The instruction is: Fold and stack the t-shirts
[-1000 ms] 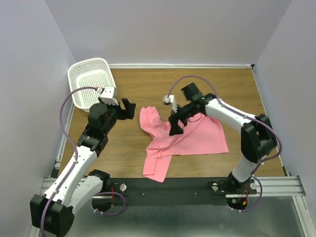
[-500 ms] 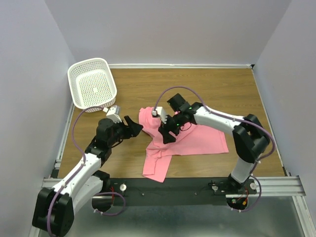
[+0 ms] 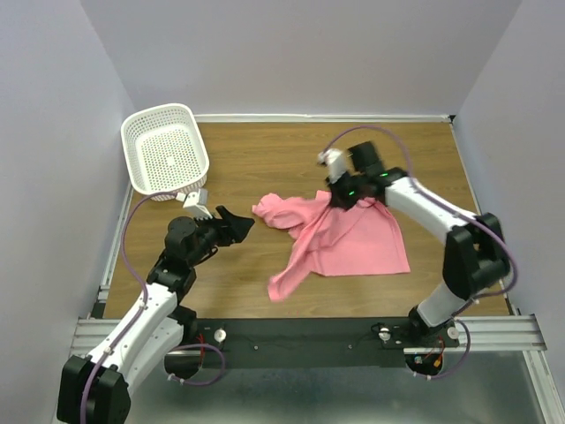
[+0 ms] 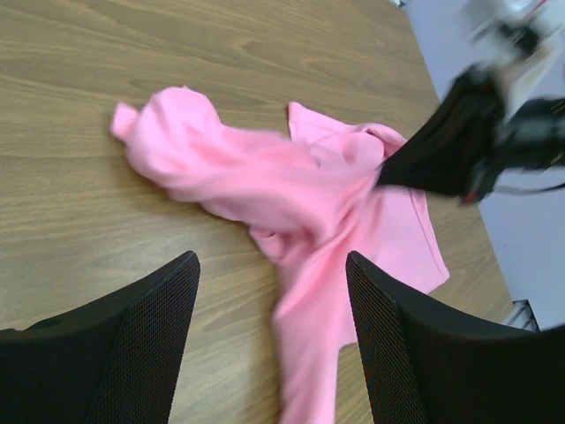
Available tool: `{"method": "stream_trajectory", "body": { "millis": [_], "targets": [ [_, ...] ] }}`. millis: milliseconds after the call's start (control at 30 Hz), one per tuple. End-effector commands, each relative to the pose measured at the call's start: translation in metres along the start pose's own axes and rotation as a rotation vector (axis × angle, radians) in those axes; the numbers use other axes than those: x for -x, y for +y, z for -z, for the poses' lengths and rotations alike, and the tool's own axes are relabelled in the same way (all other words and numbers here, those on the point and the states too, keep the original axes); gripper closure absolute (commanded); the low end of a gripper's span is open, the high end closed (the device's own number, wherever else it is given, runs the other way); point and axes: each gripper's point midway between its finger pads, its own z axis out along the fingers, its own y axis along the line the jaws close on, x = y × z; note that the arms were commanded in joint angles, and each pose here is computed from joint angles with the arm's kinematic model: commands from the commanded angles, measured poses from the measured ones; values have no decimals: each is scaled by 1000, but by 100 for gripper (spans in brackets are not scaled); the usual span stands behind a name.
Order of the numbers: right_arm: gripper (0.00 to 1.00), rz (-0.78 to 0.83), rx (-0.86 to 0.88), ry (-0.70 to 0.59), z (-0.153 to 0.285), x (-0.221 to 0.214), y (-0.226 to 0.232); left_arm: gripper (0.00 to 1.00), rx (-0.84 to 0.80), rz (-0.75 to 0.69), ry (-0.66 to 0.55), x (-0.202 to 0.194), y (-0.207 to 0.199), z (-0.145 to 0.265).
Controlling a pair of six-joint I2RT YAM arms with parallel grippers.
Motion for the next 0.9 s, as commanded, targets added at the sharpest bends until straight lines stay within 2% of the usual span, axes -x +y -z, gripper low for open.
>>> {"method": "stream_trajectory", "body": {
  "millis": [0,33,67,100,200,333,500,700,867],
  "targets": [
    [95,-120,-334,-28,59,-35,-99,25,-52,0,-2,-1,-6,-6],
    [78,-120,-349,5,59,-49,-102,25,-80,-5,-8,1,-12,-9],
    [31,-99,-354,23,61,-58,-102,25,-88,-5,0,0,-12,-12],
    [20,-97,-351,40,59,-65,-99,25,-94,-6,14,-2,-13,-15],
    [0,-112,-343,62,57,-79,-94,25,-97,-11,85,-13,-17,-36],
    [0,-119,-358,5,67,-63,-97,25,-128,-32,143,-26,-34,-59],
    [0,-69,-277,-69,71,-46,-82,25,-190,-49,228,-56,-68,-89],
    [0,-115,-305,-110,83,-46,-86,25,-151,68,261,-82,-82,-156],
    [0,-201,-354,-156,106,-58,-105,25,-148,173,276,-94,-82,-189]
  ]
}}
